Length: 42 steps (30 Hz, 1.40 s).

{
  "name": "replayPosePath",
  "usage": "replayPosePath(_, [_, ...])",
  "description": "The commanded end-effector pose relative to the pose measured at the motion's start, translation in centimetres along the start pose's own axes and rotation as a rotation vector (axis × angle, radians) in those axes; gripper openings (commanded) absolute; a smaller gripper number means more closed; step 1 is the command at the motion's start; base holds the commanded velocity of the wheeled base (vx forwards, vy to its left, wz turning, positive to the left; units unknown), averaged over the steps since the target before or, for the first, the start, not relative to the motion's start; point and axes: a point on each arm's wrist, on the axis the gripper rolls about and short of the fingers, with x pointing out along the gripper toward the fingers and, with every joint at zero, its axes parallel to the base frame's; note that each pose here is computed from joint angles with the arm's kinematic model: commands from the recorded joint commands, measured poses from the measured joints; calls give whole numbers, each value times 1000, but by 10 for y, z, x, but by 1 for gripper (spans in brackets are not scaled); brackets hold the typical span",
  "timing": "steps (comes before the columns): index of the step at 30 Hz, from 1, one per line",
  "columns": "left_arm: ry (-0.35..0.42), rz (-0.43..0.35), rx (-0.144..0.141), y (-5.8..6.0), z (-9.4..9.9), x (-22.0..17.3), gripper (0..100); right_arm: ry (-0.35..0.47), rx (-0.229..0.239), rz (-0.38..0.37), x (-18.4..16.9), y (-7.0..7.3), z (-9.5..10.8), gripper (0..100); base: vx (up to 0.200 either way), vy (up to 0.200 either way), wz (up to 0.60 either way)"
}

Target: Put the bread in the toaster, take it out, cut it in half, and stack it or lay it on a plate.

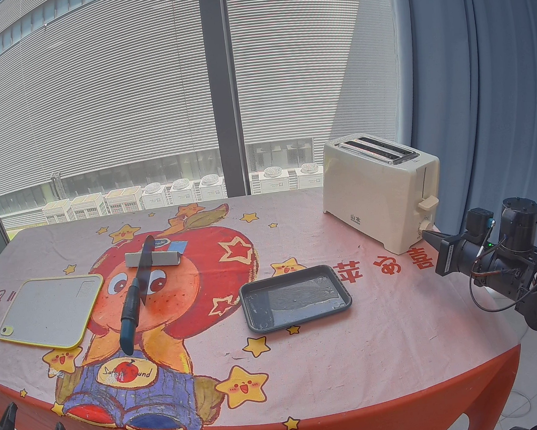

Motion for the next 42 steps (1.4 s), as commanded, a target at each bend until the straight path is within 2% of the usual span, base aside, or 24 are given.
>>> replayPosePath(1, [17,0,0,0,-4,1,100,0,0,1,1,0,0,0,0,0,0])
replayPosePath(42, [17,0,0,0,-4,1,100,-22,1,-33,4,-7,5,0,0,0,0])
